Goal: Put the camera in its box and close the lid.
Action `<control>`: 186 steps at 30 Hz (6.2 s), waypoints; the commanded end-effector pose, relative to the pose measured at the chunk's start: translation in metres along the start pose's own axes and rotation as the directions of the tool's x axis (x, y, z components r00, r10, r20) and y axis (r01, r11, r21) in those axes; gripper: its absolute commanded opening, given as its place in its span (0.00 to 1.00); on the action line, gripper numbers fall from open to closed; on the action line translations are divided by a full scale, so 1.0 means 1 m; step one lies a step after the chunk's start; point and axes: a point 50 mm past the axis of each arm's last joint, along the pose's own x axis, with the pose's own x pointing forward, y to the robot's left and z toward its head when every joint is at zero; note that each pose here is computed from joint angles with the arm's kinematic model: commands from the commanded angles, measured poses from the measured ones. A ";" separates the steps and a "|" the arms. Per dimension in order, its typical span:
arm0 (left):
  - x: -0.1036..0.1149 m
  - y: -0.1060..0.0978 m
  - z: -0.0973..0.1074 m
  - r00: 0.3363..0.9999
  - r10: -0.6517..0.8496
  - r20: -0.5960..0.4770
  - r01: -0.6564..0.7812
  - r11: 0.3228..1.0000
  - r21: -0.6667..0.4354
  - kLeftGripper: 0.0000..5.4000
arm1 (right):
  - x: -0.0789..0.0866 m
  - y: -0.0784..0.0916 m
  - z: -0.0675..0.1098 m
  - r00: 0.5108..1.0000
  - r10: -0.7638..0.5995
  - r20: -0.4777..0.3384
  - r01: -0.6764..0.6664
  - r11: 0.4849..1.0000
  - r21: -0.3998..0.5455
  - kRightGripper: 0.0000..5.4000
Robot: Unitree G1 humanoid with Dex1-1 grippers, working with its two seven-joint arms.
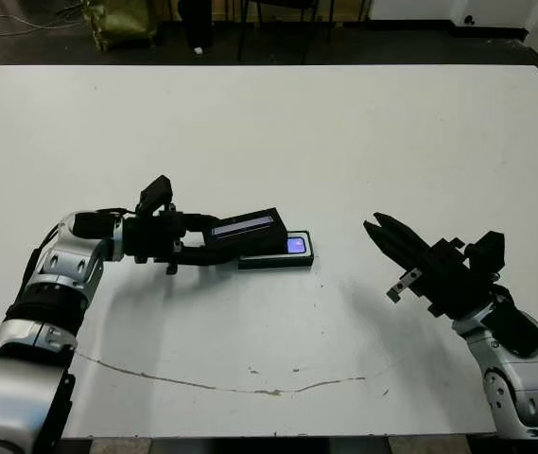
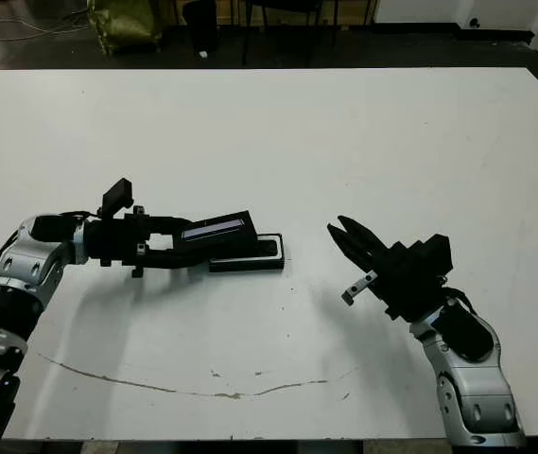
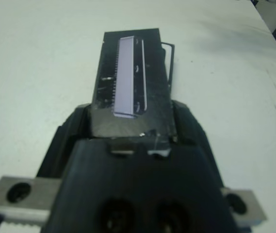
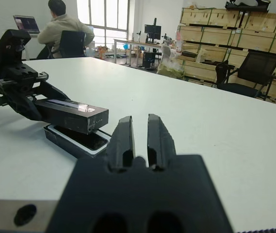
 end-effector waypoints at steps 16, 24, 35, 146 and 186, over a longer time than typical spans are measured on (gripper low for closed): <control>0.009 -0.001 -0.001 0.999 -0.033 -0.040 0.033 0.999 -0.005 0.43 | -0.004 0.000 -0.005 0.999 0.000 -0.039 0.000 1.000 0.007 0.00; 0.014 -0.004 -0.002 0.997 -0.060 -0.056 0.061 0.998 0.025 0.43 | -0.004 0.000 -0.004 0.999 -0.004 -0.053 0.005 1.000 0.004 0.00; 0.020 -0.005 -0.001 0.994 -0.082 -0.079 0.087 0.994 0.069 0.43 | -0.004 -0.002 -0.008 1.000 0.017 -0.025 -0.017 1.000 0.027 0.00; 0.070 -0.004 0.049 0.963 -0.079 -0.258 0.195 0.863 0.466 1.00 | -0.007 -0.003 -0.018 1.000 0.019 -0.016 -0.018 0.997 0.072 0.00; 0.058 -0.065 0.028 0.755 0.576 0.312 -0.616 0.787 0.039 0.34 | -0.005 0.003 -0.012 0.999 -0.012 -0.040 0.013 1.000 0.028 0.00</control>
